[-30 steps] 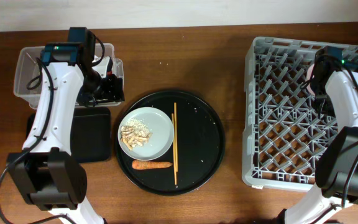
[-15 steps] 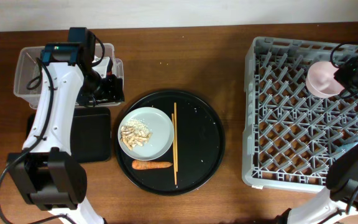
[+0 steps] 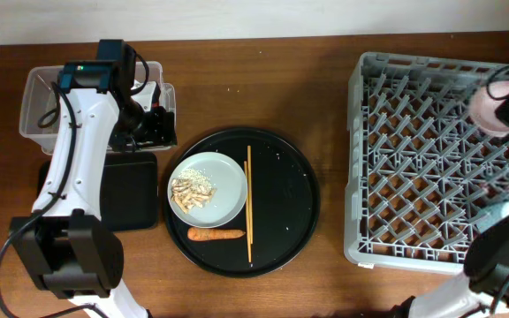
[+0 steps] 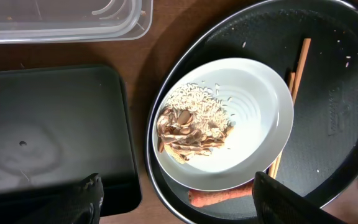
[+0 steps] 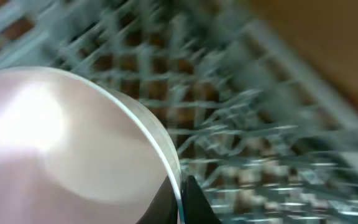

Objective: Sort waste into correct bins and load items into the dishwasher rack

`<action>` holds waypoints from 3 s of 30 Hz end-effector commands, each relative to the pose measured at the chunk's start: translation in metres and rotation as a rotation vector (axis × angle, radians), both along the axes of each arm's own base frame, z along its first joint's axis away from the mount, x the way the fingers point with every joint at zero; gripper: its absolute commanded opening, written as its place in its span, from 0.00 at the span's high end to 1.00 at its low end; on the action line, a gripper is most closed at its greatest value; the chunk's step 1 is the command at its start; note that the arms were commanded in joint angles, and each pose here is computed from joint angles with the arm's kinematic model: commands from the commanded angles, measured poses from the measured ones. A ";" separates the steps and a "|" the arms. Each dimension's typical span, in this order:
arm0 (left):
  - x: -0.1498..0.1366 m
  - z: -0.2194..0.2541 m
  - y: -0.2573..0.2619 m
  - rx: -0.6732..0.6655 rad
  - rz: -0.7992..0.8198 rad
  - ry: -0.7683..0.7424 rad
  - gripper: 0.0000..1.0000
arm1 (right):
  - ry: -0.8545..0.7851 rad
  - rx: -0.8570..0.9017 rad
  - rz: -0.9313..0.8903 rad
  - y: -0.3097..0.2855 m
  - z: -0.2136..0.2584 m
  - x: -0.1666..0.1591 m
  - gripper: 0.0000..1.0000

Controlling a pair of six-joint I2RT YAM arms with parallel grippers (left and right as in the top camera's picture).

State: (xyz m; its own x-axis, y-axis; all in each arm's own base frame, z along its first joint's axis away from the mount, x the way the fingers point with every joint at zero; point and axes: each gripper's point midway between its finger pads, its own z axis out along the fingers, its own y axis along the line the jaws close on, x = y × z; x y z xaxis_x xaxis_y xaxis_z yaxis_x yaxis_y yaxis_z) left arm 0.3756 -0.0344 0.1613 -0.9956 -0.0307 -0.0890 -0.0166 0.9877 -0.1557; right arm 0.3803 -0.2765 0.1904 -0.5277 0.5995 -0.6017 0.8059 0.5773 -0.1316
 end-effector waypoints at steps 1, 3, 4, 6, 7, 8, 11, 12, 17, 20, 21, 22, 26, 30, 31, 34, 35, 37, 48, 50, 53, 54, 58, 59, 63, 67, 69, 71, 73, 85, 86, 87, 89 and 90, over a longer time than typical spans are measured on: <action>-0.001 0.010 0.000 0.002 0.004 -0.027 0.24 | 0.115 -0.284 -0.144 -0.028 0.051 -0.035 0.96; -0.001 0.010 0.000 0.002 0.004 -0.023 0.24 | 0.164 -0.421 -0.205 -0.027 0.070 -0.040 0.96; -0.002 0.010 0.000 0.002 0.004 -0.022 0.24 | 0.179 -0.554 -0.270 -0.025 0.090 -0.039 0.96; -0.004 0.010 0.000 0.003 0.004 -0.013 0.24 | 0.228 -0.641 -0.224 -0.017 0.095 -0.019 0.96; -0.005 0.010 0.000 0.003 0.005 -0.008 0.23 | 0.248 -0.641 -0.190 -0.011 0.086 -0.009 0.96; -0.006 0.010 0.000 0.003 0.005 -0.005 0.23 | 0.280 -0.642 -0.169 -0.009 0.076 -0.003 0.96; -0.006 0.010 0.000 0.003 0.005 -0.005 0.24 | 0.406 -0.665 -0.159 -0.012 0.047 -0.001 0.96; -0.006 0.010 0.000 0.003 0.005 -0.006 0.24 | 0.440 -0.679 -0.164 -0.013 0.040 -0.002 0.96; -0.005 0.010 0.000 0.002 0.005 -0.008 0.24 | 0.518 -0.671 -0.105 0.000 -0.004 -0.004 0.96; -0.005 0.010 0.000 0.002 0.005 -0.007 0.24 | 0.559 -0.673 -0.055 0.016 -0.032 -0.008 0.95; -0.006 0.010 0.000 0.002 0.005 -0.005 0.24 | 0.560 -0.675 -0.046 0.019 -0.035 -0.007 0.94; -0.006 0.010 0.000 0.002 0.005 -0.005 0.23 | 0.560 -0.677 -0.031 0.024 -0.036 -0.004 0.91; -0.005 0.010 0.000 0.002 0.005 -0.008 0.24 | 0.557 -0.670 0.050 0.049 -0.041 0.009 0.66; -0.005 0.010 0.000 0.002 0.005 -0.008 0.23 | 0.535 -0.658 0.108 0.068 -0.046 0.020 0.54; -0.005 0.010 0.000 0.002 0.005 -0.008 0.24 | 0.530 -0.653 0.120 0.071 -0.047 0.022 0.53; -0.005 0.010 0.000 0.002 0.005 -0.008 0.24 | 0.508 -0.640 0.144 0.079 -0.050 0.028 0.38; -0.005 0.010 0.000 0.002 0.005 -0.008 0.24 | 0.505 -0.641 0.149 0.081 -0.050 0.029 0.32; -0.005 0.010 0.000 0.002 0.005 -0.008 0.24 | 0.481 -0.574 0.210 0.092 -0.058 0.034 0.27; -0.005 0.010 0.000 0.003 0.005 -0.007 0.01 | -0.059 0.450 0.936 0.303 0.001 0.018 0.23; -0.005 0.010 0.000 0.003 0.005 -0.007 0.01 | -0.009 0.530 1.051 0.353 -0.006 0.005 0.23; -0.006 0.010 0.000 0.003 0.005 -0.003 0.01 | 0.068 0.556 1.219 0.425 -0.016 -0.015 0.23; -0.007 0.010 0.000 0.003 0.005 -0.001 0.01 | 0.096 0.571 1.241 0.444 -0.022 -0.022 0.23; -0.007 0.010 0.000 0.003 0.005 0.000 0.01 | 0.249 0.599 1.327 0.503 -0.053 -0.058 0.28; -0.007 0.010 0.000 0.003 0.005 0.000 0.01 | 0.317 0.570 1.297 0.513 -0.070 -0.068 0.28; -0.007 0.010 0.000 0.003 0.005 0.000 0.01 | 0.480 0.483 1.291 0.537 -0.116 -0.095 0.30; -0.007 0.010 0.000 0.003 0.005 0.000 0.01 | 0.572 0.423 1.209 0.540 -0.151 -0.107 0.30; -0.007 0.010 0.000 0.003 0.005 0.000 0.01 | 0.588 0.393 1.140 0.532 -0.166 -0.105 0.30; -0.007 0.010 0.000 0.003 0.005 0.000 0.01 | 0.578 0.401 1.119 0.531 -0.176 -0.107 0.30; -0.007 0.010 0.000 0.003 0.005 0.000 0.01 | 0.552 0.405 1.118 0.532 -0.183 -0.105 0.30; -0.008 0.009 0.000 0.003 0.005 0.004 0.01 | 0.522 0.388 1.023 0.525 -0.195 -0.102 0.35; -0.008 0.009 0.000 0.003 0.005 0.004 0.01 | 0.518 0.392 1.004 0.524 -0.195 -0.102 0.48; -0.008 0.009 0.000 0.003 0.005 0.004 0.01 | 0.517 0.393 1.001 0.524 -0.195 -0.102 0.62; -0.009 0.009 0.000 0.003 0.005 0.007 0.01 | 0.528 0.391 0.997 0.523 -0.196 -0.104 0.73; -0.009 0.009 0.000 0.003 0.005 0.007 0.01 | 0.532 0.391 0.996 0.522 -0.196 -0.105 0.72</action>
State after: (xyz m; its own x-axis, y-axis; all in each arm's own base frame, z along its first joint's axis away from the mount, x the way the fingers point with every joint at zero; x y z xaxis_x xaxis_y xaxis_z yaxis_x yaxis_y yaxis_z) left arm 0.3676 -0.0342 0.1606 -0.9978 -0.0360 -0.0555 -0.0270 0.9876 -0.1547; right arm 0.2814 0.2504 0.0029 -0.9901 -0.1276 -0.0578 -0.1300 0.9907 0.0392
